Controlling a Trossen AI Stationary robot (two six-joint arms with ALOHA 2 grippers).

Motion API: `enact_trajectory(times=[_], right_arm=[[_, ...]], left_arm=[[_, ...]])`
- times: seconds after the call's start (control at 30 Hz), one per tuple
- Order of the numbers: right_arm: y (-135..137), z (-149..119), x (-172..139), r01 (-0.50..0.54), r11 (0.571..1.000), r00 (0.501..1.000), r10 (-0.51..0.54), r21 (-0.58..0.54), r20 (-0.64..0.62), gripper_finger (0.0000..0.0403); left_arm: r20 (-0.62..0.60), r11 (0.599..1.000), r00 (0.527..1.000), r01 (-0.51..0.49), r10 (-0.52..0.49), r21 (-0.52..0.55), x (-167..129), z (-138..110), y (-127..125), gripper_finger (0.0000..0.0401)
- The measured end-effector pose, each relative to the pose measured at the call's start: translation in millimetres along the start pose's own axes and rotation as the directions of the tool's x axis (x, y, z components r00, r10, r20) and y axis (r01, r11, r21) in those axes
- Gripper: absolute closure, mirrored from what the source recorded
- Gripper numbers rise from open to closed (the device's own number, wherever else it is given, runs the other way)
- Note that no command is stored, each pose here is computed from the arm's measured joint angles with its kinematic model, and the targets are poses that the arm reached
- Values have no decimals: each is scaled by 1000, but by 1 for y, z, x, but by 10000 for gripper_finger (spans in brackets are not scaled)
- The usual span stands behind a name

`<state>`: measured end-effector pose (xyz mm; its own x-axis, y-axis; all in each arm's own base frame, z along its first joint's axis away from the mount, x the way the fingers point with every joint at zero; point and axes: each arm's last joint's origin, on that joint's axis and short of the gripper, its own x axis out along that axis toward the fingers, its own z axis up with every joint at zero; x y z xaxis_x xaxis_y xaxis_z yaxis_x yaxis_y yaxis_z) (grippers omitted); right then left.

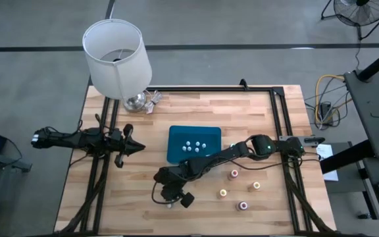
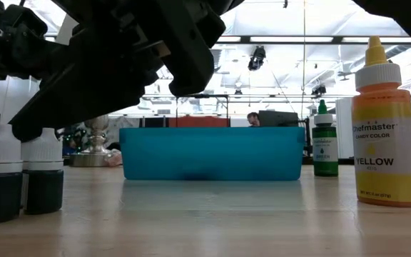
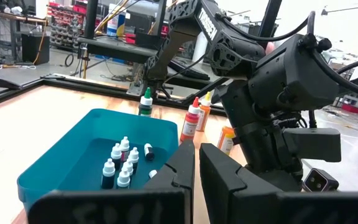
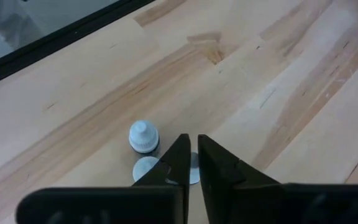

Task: Pick & Place food coloring
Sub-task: Put the small orange food coloring bottle into the blue bin

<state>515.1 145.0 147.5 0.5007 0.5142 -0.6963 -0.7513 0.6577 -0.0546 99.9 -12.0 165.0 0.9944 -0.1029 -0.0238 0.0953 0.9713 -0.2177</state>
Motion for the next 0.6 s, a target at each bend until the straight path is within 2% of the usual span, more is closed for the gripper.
enact_trajectory(times=[0.23,0.6], right_arm=[[0,0,0,1,1000,1000,-1,0,-1,385],[0,-1,0,4,1000,1000,-4,-2,-6,342]], left_arm=[[0,1000,1000,0,0,0,0,0,0,401],[0,1000,1000,0,0,0,0,0,0,401]])
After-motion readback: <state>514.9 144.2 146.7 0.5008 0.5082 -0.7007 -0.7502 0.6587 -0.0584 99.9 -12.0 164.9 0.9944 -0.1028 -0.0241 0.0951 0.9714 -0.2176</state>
